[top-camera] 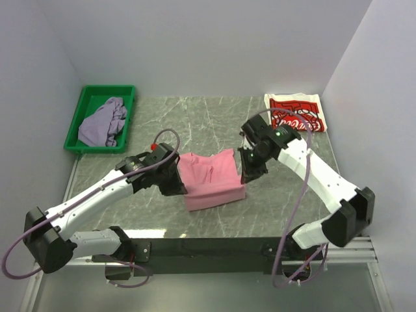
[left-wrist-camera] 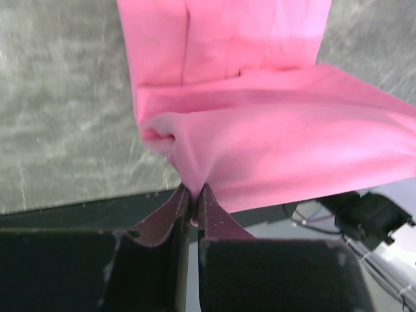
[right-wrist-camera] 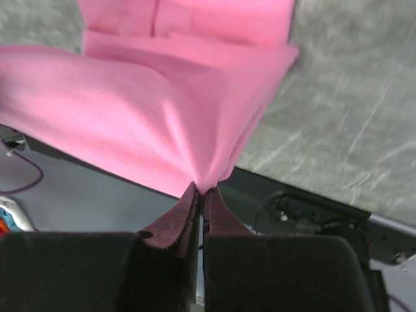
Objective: Fold and stack the t-shirts
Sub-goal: Fold the tshirt
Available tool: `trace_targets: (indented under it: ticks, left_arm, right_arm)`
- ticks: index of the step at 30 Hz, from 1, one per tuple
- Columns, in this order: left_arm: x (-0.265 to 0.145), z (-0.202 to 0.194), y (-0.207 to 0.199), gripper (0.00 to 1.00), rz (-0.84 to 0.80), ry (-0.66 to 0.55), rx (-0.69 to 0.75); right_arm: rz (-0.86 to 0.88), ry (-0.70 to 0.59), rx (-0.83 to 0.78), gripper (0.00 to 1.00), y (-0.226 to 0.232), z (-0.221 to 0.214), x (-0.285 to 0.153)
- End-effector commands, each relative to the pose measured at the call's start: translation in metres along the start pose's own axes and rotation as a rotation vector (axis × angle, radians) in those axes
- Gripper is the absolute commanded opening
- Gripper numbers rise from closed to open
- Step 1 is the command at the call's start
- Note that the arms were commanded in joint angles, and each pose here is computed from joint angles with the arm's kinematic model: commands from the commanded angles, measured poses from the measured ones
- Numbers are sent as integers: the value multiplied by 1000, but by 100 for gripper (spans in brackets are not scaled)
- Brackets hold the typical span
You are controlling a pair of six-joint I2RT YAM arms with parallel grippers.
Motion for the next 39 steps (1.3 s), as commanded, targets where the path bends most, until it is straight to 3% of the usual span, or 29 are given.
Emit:
trace_targets:
  ticks: [1, 11, 20, 39]
  left_arm:
    - [1, 28, -10, 8, -16, -77, 28]
    - [16, 64, -14, 7, -7, -114, 10]
    - [38, 89, 0, 7, 21, -126, -42]
    - [105, 125, 33, 6, 110, -140, -68]
  right_arm:
    - [-3, -50, -69, 0, -2, 31, -10]
    - [27, -93, -87, 0, 2, 95, -9]
    - [45, -87, -98, 0, 0, 136, 21]
    - [13, -57, -57, 0, -25, 179, 105]
Point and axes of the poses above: each gripper's point midway between its finger pads, its own x axis out along the fingers, its own y axis along the line the jaws close on, z = x × y, the point moved 1 cm from there along -x, back along the fingers, and after that the axes turned 4 degrees about -x, right-handed, at the moved point
